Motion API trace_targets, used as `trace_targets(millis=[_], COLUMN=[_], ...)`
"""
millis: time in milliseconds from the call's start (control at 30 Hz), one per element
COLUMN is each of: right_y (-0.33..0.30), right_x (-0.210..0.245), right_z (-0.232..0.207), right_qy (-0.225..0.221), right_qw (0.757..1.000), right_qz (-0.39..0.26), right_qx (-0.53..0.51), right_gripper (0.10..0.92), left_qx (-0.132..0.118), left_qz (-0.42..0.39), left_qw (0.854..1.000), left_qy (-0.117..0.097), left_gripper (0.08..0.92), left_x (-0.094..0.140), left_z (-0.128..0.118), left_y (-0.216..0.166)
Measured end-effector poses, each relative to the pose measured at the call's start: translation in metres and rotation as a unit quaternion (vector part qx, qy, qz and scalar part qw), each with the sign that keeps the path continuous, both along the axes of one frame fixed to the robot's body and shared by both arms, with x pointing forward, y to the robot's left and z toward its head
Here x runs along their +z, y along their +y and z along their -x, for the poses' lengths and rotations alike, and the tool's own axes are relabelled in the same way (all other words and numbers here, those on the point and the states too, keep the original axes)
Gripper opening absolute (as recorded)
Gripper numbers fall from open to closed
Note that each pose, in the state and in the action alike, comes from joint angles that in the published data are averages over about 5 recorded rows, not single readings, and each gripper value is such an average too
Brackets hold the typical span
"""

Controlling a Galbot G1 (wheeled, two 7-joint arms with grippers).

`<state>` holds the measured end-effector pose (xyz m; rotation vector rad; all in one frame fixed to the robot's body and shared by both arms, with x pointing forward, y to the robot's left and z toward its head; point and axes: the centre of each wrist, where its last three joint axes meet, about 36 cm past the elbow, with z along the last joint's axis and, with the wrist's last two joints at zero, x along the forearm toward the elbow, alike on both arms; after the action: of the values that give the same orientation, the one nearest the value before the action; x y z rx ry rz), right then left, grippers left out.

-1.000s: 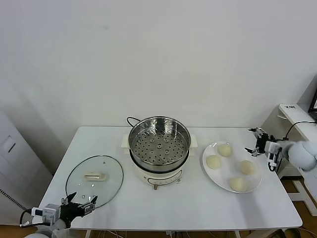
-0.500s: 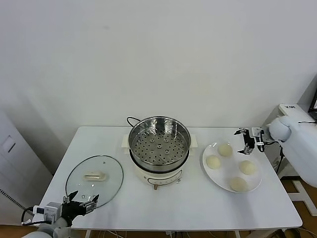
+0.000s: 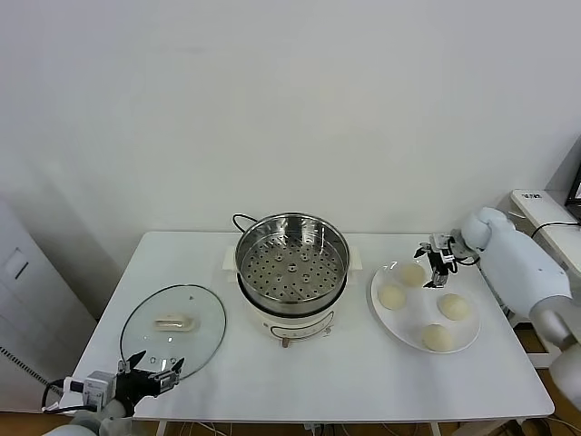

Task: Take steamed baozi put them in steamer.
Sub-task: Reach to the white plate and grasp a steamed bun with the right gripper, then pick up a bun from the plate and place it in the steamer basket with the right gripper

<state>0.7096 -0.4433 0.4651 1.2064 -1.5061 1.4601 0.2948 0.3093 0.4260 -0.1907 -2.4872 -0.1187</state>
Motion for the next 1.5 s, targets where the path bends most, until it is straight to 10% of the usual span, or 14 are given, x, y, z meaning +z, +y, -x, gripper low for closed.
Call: trace_targets(millis=[900,1500], right_y=[0.005,0.074], right_x=[0.003,0.189], right_z=[-0.007,-0.016], right_qy=[-0.014,-0.102], right_qw=[1.000,0.978], right_qz=[0.022,0.001], right_qx=[0.000,0.184], right_gripper=[0.501,0.499], left_qx=[-0.002,-0.003], left_qz=[0.005,0.002], left_qw=[1.000,1.000], left_qy=[-0.006,-0.004], left_gripper=[0.823,0.823], left_x=[0.009,0.011], left_z=[0.005,0.011], left_y=[-0.008,-0.010])
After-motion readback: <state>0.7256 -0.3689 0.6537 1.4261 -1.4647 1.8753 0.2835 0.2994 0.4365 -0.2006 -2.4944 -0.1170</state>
